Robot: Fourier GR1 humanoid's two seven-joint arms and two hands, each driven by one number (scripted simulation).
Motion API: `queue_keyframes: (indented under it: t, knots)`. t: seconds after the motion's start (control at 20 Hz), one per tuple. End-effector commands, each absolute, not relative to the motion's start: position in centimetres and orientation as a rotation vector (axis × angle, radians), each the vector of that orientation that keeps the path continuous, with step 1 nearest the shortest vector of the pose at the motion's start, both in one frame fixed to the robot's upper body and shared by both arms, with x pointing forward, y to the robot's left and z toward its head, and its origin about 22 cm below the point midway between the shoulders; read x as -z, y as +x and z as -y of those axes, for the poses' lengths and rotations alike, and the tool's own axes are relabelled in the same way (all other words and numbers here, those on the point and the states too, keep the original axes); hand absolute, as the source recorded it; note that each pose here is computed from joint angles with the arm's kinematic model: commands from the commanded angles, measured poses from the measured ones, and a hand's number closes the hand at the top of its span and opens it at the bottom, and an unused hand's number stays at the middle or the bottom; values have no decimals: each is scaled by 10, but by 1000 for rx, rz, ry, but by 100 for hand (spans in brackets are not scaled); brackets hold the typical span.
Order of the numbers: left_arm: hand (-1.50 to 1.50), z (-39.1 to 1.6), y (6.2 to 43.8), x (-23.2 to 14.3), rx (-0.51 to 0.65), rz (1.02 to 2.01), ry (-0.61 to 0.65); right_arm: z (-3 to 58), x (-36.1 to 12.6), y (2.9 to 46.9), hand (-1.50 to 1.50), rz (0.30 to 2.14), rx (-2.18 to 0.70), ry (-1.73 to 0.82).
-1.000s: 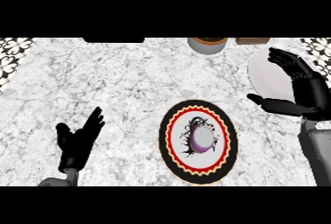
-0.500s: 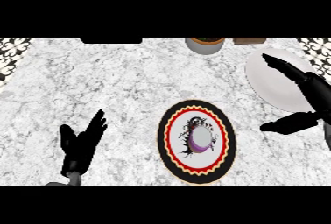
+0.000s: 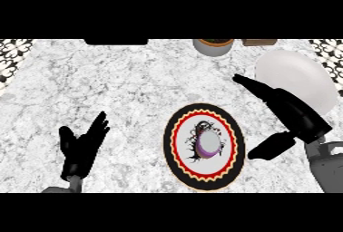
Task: Pick the can from the plate and place it in the plate
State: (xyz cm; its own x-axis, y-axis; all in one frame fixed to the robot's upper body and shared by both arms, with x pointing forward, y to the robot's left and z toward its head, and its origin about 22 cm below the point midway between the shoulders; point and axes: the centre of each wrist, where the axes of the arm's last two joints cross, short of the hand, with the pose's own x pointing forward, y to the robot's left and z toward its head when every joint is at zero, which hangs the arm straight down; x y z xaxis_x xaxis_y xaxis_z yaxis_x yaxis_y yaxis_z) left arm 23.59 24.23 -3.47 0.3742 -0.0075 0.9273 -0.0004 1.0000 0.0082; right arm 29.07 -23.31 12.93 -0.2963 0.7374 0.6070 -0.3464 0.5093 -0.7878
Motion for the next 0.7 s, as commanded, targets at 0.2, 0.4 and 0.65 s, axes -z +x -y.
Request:
queue_keyframes:
  t: [0.2,0.4,0.65]
  knots:
    - [0,-227,234,34,15,1176,2,183,-111,274,-150,1436,-1181,-432]
    - [0,-243,235,30,11,1169,16,173,-103,295,-150,1342,-1218,-400]
    - [0,-246,237,27,9,1178,2,176,-107,263,-150,1330,-1219,-371]
